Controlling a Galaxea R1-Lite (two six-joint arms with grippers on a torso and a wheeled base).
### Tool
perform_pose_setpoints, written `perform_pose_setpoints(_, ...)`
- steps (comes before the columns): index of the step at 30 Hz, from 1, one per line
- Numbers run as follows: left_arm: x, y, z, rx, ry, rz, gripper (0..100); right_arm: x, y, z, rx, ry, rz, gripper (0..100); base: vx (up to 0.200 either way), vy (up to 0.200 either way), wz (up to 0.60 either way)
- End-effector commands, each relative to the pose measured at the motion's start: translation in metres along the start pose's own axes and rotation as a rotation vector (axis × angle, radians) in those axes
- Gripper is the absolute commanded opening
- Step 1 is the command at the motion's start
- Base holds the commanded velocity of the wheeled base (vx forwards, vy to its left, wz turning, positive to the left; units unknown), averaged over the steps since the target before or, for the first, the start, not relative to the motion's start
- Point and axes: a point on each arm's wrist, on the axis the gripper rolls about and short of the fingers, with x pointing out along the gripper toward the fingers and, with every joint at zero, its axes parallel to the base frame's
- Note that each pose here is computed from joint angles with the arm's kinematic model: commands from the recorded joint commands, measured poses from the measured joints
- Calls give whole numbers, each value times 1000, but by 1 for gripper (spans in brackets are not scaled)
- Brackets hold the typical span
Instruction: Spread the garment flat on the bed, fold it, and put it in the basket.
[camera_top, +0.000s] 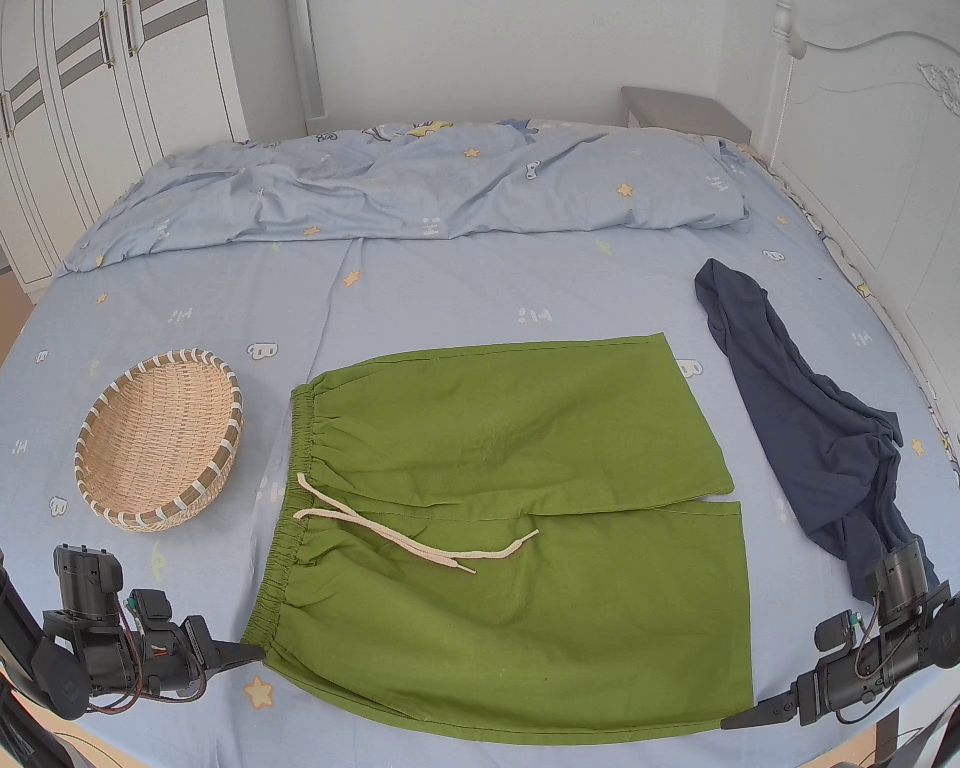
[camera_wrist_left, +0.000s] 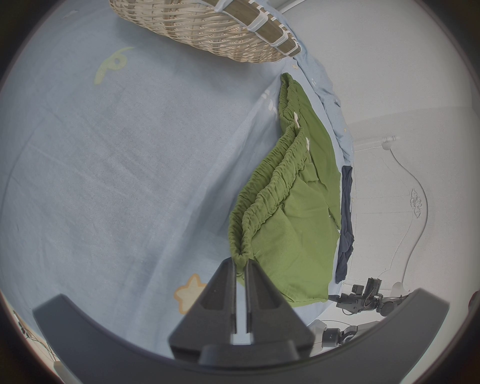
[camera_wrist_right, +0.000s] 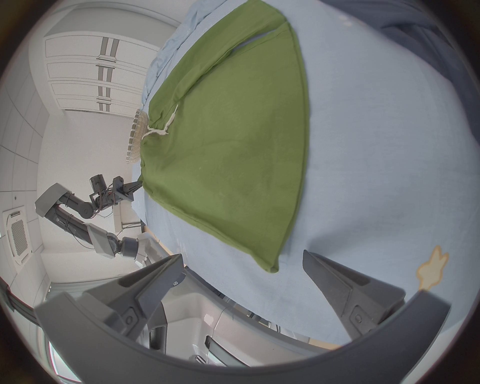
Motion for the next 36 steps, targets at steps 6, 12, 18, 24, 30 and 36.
perform_pose_setpoints(6, -2, 2, -4, -10, 12, 9, 0, 13, 1, 1, -5, 81, 30, 100, 0, 0, 0)
perform_pose_setpoints(12, -2, 3, -4, -15, 6, 13, 0, 19, -2, 6, -6, 79, 38, 100, 0, 0, 0)
perform_pose_setpoints(18, -2, 3, -4, -16, 7, 13, 0, 21, -5, 10, -13, 57, 59, 100, 0, 0, 0)
perform_pose_setpoints(24, -2, 3, -4, -16, 7, 13, 0, 23, -9, 13, -6, 37, 56, 100, 0, 0, 0)
perform_pose_setpoints(30, -2, 3, -4, -17, 7, 13, 0, 22, -9, 10, 1, 39, 54, 0, 0, 0, 0)
perform_pose_setpoints(36, -2, 4, -4, -21, 7, 16, 0, 18, -12, 8, 21, 26, 46, 0, 0, 0, 0)
